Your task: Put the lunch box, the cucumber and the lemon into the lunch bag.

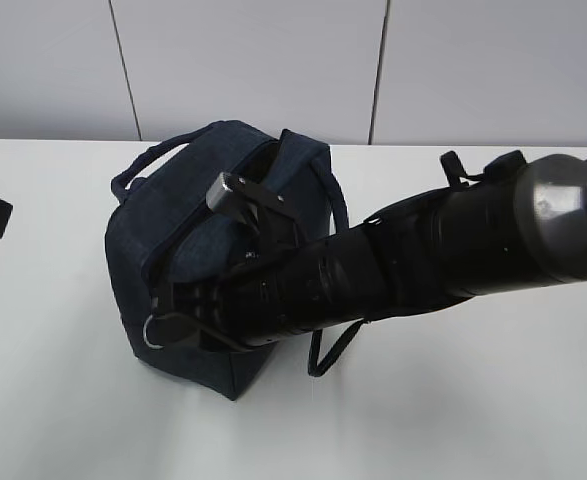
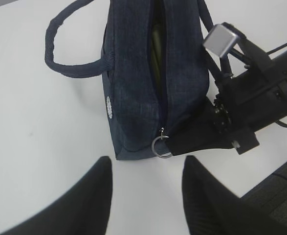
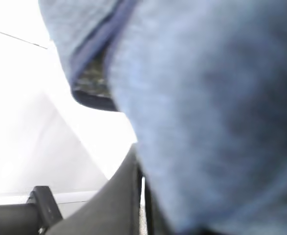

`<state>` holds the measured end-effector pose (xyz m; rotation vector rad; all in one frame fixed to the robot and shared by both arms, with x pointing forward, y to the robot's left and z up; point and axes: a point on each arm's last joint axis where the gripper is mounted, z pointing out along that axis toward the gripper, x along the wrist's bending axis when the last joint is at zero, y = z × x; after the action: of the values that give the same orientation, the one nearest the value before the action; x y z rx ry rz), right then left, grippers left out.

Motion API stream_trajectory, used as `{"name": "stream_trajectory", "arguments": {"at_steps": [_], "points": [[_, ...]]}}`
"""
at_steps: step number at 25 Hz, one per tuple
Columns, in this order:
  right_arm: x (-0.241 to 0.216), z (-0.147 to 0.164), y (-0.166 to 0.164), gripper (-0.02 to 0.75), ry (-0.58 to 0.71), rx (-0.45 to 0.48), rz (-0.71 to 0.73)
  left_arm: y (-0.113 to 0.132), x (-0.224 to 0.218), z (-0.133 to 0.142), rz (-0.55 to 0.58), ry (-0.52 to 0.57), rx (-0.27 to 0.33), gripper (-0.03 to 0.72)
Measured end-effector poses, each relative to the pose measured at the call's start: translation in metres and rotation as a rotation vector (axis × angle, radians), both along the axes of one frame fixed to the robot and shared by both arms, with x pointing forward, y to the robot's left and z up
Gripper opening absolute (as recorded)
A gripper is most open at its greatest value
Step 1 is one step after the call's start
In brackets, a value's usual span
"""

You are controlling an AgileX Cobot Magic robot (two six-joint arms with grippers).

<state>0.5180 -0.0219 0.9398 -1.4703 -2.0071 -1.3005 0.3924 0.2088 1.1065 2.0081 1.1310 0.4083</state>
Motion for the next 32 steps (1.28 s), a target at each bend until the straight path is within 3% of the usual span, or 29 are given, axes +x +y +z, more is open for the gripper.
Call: {"name": "stream_trajectory", "arguments": {"at_steps": [20,32], "points": [[-0.017,0.057,-0.007,0.0,-0.072,0.058,0.076,0.0,0.002,0.0,0.004,-0.012,-0.006,0.321],[-0.014,0.084,-0.025,0.0,-0.142,0.058,0.032,-0.011,0.021,-0.029,0.018,0.094,0.016,0.321]]}}
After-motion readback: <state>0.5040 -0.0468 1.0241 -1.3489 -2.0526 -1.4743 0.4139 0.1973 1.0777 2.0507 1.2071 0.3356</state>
